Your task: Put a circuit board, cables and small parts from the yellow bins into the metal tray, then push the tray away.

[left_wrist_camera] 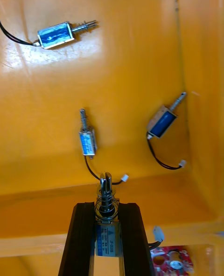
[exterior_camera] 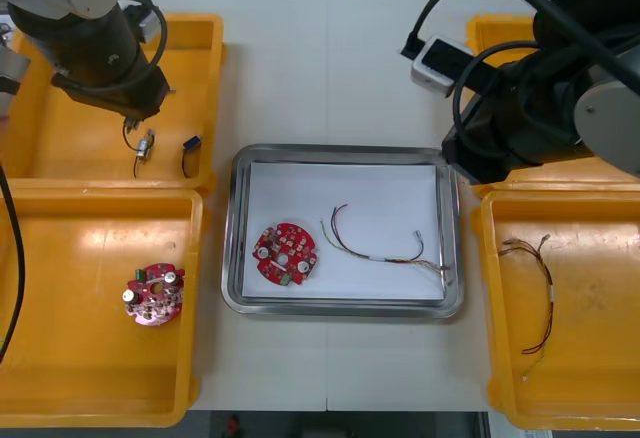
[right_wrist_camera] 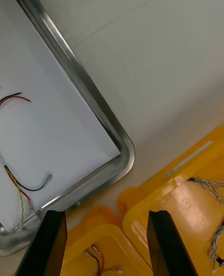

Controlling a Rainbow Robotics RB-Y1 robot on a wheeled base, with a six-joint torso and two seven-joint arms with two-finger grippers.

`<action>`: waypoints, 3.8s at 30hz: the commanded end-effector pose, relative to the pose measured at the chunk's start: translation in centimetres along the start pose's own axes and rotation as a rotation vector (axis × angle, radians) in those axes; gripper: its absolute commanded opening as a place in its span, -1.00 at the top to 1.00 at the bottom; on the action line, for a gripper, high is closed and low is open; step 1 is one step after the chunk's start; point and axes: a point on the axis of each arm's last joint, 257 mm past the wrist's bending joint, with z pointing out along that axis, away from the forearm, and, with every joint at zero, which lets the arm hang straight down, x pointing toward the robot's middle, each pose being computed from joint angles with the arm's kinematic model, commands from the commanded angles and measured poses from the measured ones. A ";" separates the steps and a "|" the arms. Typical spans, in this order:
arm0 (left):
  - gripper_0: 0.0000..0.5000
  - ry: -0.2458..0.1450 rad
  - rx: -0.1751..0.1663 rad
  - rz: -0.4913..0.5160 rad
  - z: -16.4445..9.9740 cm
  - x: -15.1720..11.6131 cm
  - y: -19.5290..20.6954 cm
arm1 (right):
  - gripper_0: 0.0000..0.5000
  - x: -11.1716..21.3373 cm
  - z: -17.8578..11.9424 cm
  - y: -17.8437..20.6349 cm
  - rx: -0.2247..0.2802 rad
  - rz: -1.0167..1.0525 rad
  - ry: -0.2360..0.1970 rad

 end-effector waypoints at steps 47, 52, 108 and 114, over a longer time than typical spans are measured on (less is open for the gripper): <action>0.99 -0.210 0.192 -0.102 2.2 3.8 -22.2 | -1.00 12.7 3.2 -20.4 -0.003 0.546 0.208; 1.00 -0.216 0.180 -0.096 3.3 4.0 -22.4 | -1.00 12.9 4.5 -21.4 0.011 0.550 0.188; -1.00 -0.189 0.145 -0.144 1.7 2.4 -19.2 | -1.00 17.3 16.3 -22.0 0.062 0.487 0.115; -1.00 -0.166 0.149 -0.154 -0.2 1.5 -17.2 | -1.00 18.2 16.8 -21.4 0.055 0.492 0.120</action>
